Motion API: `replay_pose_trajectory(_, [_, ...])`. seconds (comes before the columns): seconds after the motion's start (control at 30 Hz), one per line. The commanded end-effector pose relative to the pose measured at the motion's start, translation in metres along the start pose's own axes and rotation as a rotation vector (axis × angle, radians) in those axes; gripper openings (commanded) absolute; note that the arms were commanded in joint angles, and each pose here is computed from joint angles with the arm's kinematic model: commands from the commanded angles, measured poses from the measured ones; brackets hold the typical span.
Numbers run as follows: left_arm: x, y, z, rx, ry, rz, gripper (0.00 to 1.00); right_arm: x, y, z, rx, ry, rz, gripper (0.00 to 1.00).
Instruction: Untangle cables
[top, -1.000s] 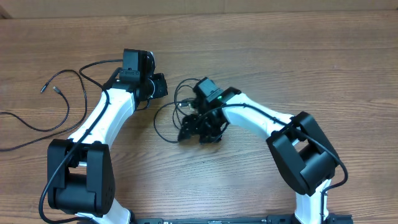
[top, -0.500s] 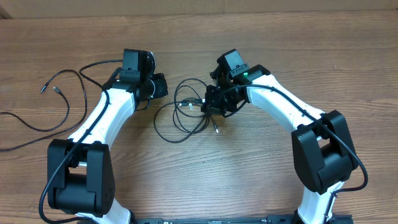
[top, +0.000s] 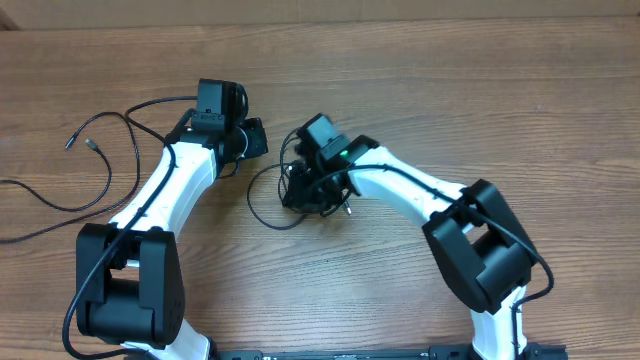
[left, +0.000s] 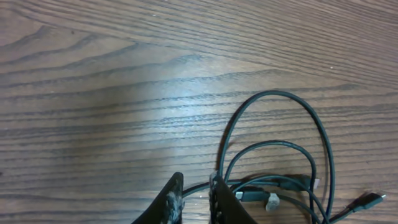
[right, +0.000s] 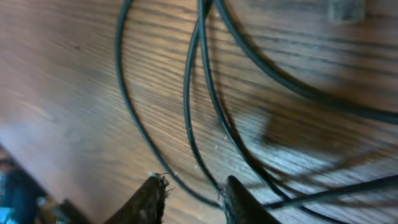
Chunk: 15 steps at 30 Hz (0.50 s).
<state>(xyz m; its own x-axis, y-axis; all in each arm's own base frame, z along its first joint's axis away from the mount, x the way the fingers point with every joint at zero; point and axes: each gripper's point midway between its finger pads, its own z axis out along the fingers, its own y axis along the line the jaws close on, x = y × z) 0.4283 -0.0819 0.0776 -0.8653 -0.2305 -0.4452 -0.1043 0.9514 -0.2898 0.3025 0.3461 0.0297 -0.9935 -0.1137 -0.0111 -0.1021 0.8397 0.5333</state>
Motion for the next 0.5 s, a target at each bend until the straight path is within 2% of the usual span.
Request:
replay_pose_trajectory(0.0, [-0.0003, 0.0120, 0.0028, -0.036, 0.002, -0.035, 0.17, -0.0064, -0.0207, 0.0094, 0.106, -0.048, -0.011, 0.36])
replay_pose_trajectory(0.2, [-0.0013, 0.0153, 0.0024, -0.038, 0.001, -0.061, 0.18, -0.0131, -0.0263, 0.0083, 0.145, -0.082, -0.059, 0.46])
replay_pose_trajectory(0.47, [-0.0008, 0.0137, 0.0024, -0.029, 0.004, -0.061, 0.19, -0.0119, -0.0192, 0.0103, 0.119, -0.079, -0.071, 0.46])
